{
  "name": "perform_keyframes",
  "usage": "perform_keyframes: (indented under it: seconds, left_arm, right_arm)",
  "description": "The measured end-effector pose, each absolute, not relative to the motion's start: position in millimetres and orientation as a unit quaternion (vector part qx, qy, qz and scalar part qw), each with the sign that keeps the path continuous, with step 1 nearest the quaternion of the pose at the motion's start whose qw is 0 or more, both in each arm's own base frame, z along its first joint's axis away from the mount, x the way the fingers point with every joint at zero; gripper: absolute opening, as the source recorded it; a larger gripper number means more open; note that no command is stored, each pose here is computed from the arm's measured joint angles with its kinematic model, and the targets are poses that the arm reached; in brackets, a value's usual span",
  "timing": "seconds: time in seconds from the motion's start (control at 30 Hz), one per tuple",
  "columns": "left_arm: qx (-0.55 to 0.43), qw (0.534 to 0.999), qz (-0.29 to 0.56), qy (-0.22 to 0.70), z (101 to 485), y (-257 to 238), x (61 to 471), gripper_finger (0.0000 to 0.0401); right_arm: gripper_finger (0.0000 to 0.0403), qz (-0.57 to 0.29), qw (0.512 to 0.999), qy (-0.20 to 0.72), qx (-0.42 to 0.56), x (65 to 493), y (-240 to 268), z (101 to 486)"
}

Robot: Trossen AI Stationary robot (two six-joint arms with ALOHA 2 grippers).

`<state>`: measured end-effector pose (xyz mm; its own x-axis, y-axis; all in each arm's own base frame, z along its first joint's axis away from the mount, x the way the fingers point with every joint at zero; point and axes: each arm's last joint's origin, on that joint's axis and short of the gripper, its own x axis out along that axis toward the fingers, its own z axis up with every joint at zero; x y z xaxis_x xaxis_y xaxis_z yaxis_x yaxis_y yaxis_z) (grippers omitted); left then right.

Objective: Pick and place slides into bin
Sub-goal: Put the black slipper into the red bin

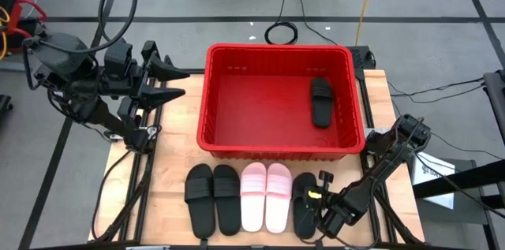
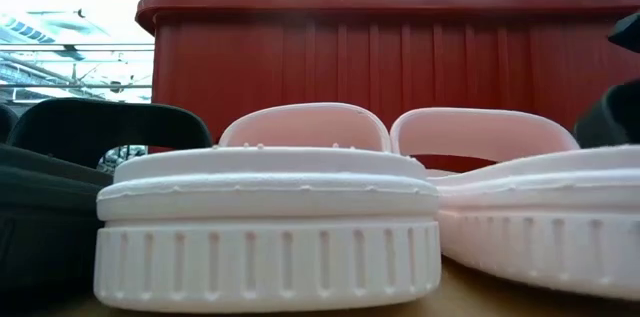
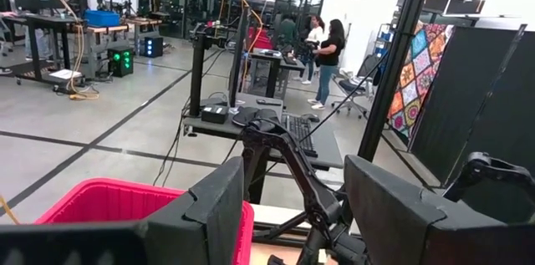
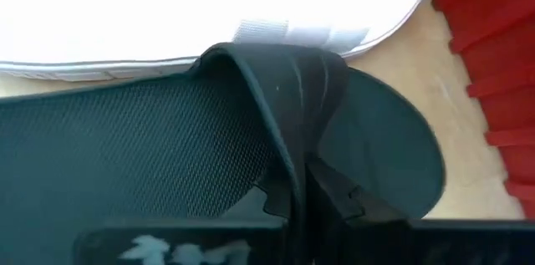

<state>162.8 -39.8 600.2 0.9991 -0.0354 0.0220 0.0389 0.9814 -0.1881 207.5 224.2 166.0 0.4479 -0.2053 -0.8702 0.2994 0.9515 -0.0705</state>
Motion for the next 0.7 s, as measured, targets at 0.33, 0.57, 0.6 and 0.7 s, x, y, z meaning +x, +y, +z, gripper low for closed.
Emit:
perform_keyframes:
  seconds: [0.33,0.57,0.6,0.7]
  left_arm:
    - [-0.092,0.996,-0.018,-0.005,599.3,-39.8,162.8,0.0205]
    - [-0.082,0.996,-0.018,-0.005,599.3,-39.8,162.8,0.0205]
    - [-0.081,0.997,-0.018,-0.005,599.3,-39.8,162.8,0.0205]
    - [-0.079,0.997,-0.018,-0.005,599.3,-39.8,162.8,0.0205]
  right_arm:
    - [0.0002,-0.121,0.858,0.496,0.061,188.7,202.7,216.8]
    - [0.0001,-0.06,0.892,0.43,0.126,174.0,184.6,267.8]
    - [0.0001,-0.051,0.897,0.417,0.138,171.7,181.7,275.5]
    - [0.0001,-0.017,0.91,0.378,0.168,168.1,173.6,295.4]
